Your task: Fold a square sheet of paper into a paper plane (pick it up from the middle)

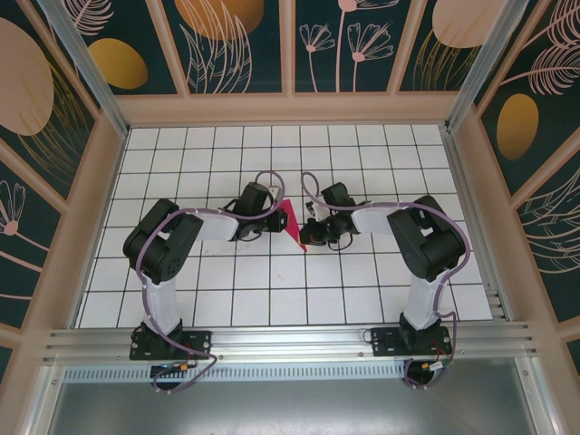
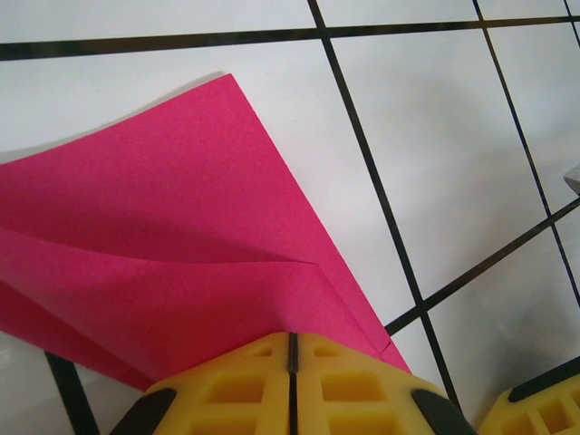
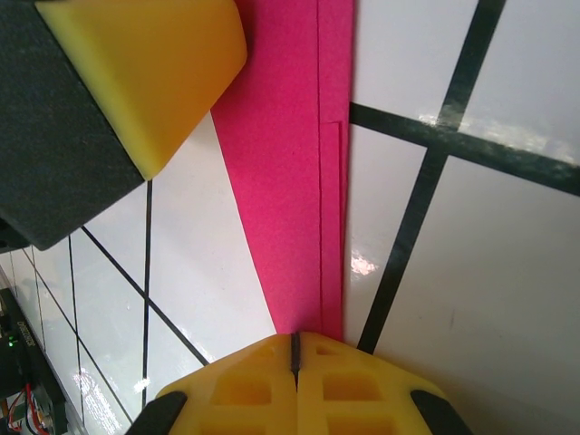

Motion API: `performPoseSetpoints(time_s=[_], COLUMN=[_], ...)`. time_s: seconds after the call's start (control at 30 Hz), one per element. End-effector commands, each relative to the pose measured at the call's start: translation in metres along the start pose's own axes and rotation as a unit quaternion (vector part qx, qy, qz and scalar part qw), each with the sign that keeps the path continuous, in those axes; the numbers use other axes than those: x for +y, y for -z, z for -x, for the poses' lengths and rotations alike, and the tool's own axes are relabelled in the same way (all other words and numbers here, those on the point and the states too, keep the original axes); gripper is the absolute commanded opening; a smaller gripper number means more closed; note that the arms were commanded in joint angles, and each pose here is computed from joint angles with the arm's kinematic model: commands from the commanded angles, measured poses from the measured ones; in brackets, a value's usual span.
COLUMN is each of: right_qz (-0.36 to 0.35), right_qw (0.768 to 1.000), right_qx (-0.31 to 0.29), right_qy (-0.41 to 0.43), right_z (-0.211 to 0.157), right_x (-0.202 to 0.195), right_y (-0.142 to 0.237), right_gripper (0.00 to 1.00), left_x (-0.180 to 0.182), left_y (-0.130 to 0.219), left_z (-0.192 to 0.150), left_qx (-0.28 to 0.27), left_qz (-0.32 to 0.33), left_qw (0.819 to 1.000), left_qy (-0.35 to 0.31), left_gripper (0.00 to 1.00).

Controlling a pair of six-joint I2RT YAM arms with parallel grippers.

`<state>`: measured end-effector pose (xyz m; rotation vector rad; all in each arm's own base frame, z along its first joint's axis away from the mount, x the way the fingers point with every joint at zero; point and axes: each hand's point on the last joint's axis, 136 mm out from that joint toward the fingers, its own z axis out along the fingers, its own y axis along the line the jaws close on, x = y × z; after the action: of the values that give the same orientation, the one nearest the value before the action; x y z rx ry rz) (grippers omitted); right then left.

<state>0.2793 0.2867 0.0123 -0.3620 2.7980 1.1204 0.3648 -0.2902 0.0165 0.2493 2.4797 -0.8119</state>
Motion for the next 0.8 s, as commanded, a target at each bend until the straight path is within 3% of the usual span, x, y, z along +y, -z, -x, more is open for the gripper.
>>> performPoseSetpoints(time_s=[0.0, 0.23, 0.77], right_qz=[-0.140, -0.161, -0.161], right_qw=[0.985, 0.980, 0.979], right_qx=[0.085, 0.088, 0.087], right_qy=[-0.056, -0.073, -0.086], right_z=[-0.063, -0.068, -0.071], right_x=[-0.079, -0.096, -0.100], right_y=[-0.018, -0.012, -0.011], right_gripper=[0.04, 0.04, 0.05], left_x=[0.038, 0.067, 0.102], left_y=[-0.002, -0.002, -0.002], left_z=[0.004, 0.016, 0.057], left_qx=[-0.004, -0.010, -0.045], left_qz=[0.042, 0.050, 0.072], left_qw=[0.999, 0.996, 0.991], left_qy=[0.012, 0.072, 0.099], left_gripper=[0.10, 0.08, 0.08])
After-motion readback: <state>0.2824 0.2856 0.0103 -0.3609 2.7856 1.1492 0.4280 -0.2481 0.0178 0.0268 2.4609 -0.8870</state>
